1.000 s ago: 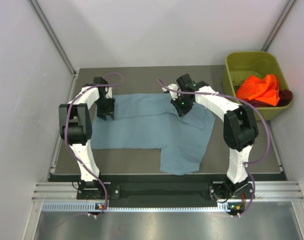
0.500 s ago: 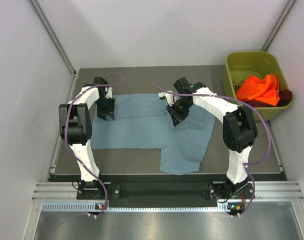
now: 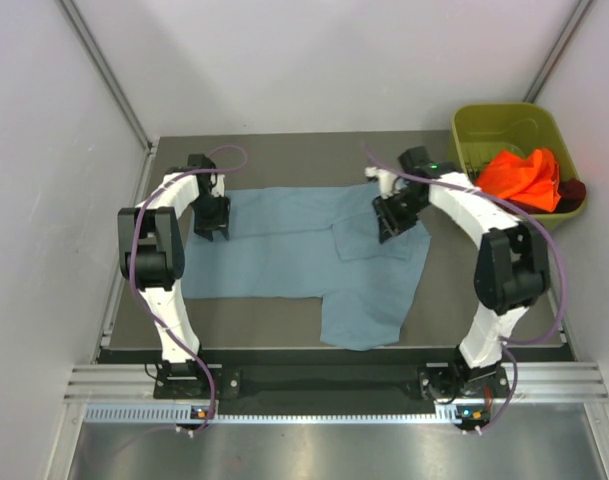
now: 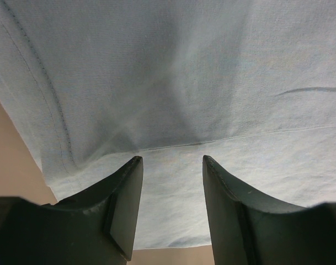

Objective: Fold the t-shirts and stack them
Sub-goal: Fold the tshirt

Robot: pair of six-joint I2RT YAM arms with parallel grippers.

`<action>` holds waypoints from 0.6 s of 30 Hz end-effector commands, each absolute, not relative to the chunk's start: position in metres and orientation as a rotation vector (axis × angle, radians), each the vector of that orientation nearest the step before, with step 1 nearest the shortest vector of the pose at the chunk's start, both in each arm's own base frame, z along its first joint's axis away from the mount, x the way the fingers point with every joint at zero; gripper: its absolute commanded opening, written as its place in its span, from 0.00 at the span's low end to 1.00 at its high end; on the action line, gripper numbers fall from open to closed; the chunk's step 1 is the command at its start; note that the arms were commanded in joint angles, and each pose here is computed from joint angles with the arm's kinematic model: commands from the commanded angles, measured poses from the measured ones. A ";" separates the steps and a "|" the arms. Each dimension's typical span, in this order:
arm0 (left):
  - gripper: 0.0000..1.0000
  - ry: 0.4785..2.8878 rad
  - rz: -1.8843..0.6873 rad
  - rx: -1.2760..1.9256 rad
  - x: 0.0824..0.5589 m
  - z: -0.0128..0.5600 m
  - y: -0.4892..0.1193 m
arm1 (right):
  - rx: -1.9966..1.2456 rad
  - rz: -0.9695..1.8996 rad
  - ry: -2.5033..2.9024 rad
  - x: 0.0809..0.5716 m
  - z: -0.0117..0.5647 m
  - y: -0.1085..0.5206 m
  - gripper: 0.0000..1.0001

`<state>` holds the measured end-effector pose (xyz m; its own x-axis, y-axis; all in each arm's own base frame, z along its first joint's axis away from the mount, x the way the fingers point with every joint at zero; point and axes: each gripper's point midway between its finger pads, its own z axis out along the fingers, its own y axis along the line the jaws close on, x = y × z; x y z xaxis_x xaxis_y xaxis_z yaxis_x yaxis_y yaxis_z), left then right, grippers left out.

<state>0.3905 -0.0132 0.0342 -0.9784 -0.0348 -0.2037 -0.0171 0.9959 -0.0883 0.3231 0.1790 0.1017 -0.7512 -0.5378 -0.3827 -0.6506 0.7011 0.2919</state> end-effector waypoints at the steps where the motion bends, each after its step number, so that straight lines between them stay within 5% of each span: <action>1: 0.52 2.885 -0.128 -0.053 0.400 0.046 -0.011 | -0.702 0.593 2.649 0.335 0.119 0.130 0.36; 18: 0.52 2.881 -0.092 -0.030 0.399 0.051 -0.008 | -0.469 0.776 2.774 0.333 0.077 0.090 0.35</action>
<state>0.3914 -0.0121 0.0349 -0.9778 -0.0348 -0.2065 -0.0178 0.9963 -0.0837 0.3176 0.0966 0.0697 -0.9248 -0.2742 -0.2639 -0.3694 0.8134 0.4494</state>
